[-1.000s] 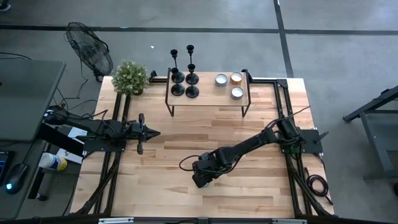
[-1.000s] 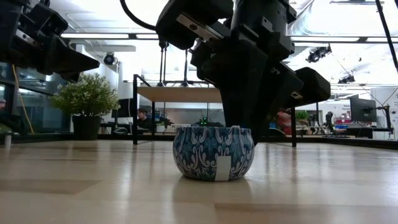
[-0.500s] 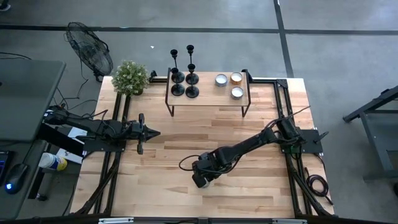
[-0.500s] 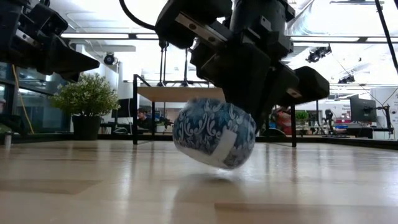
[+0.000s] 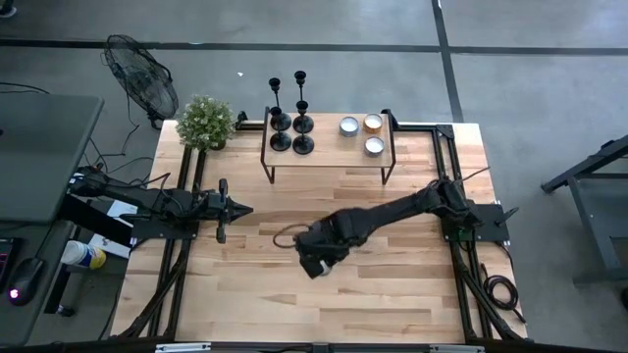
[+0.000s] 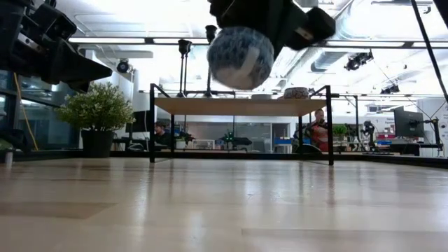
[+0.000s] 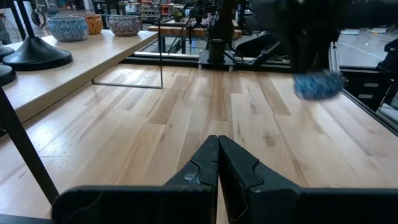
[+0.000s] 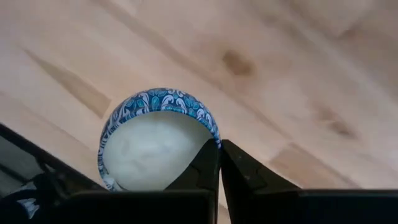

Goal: Pick & Place candle stick holders
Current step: Put the blue scented candle on the shelf

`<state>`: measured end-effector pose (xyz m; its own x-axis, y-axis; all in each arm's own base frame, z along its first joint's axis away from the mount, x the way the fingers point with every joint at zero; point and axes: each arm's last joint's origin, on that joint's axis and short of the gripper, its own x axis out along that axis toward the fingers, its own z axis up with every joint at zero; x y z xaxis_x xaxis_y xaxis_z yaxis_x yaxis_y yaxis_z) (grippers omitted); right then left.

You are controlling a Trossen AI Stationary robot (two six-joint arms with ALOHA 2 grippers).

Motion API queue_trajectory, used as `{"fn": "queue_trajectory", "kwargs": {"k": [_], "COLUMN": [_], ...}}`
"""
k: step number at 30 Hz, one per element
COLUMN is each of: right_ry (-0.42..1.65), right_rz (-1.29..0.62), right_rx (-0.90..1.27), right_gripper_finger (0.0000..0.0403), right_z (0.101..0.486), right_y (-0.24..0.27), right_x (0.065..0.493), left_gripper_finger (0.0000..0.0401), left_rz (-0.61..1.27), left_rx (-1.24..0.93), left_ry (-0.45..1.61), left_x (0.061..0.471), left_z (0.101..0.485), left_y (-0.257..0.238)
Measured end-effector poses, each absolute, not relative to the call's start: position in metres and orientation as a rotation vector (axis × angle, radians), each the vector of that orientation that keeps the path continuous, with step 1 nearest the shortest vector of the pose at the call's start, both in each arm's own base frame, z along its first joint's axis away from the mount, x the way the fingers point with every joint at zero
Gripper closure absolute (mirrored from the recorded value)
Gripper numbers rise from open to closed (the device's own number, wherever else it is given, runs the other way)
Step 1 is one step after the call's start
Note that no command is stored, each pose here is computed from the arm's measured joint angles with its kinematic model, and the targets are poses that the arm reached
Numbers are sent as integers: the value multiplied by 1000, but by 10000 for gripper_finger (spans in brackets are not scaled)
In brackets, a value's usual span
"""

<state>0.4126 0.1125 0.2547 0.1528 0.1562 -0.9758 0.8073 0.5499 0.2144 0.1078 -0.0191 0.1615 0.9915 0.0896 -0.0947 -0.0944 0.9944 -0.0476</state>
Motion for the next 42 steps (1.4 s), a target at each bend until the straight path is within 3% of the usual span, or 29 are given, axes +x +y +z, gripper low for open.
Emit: {"fn": "queue_trajectory", "kwargs": {"k": [8, 17, 27, 42], "right_ry": [1382, 1275, 1302, 1326], "right_rz": [-644, -577, -508, -420], "right_rx": [733, 573, 382, 176], "right_gripper_finger": [402, 403, 403, 402], "right_z": [302, 341, 345, 358], "right_y": [57, -18, -88, -148], "right_x": [405, 405, 394, 367], "left_gripper_finger": [401, 401, 401, 401], "left_rz": [92, 92, 92, 92], "left_rx": [-52, -52, -52, -52], "left_ry": [93, 92, 93, 92], "left_x": [108, 108, 108, 108], "left_z": [161, 161, 161, 162], "left_y": [-19, -19, -19, -19]}}
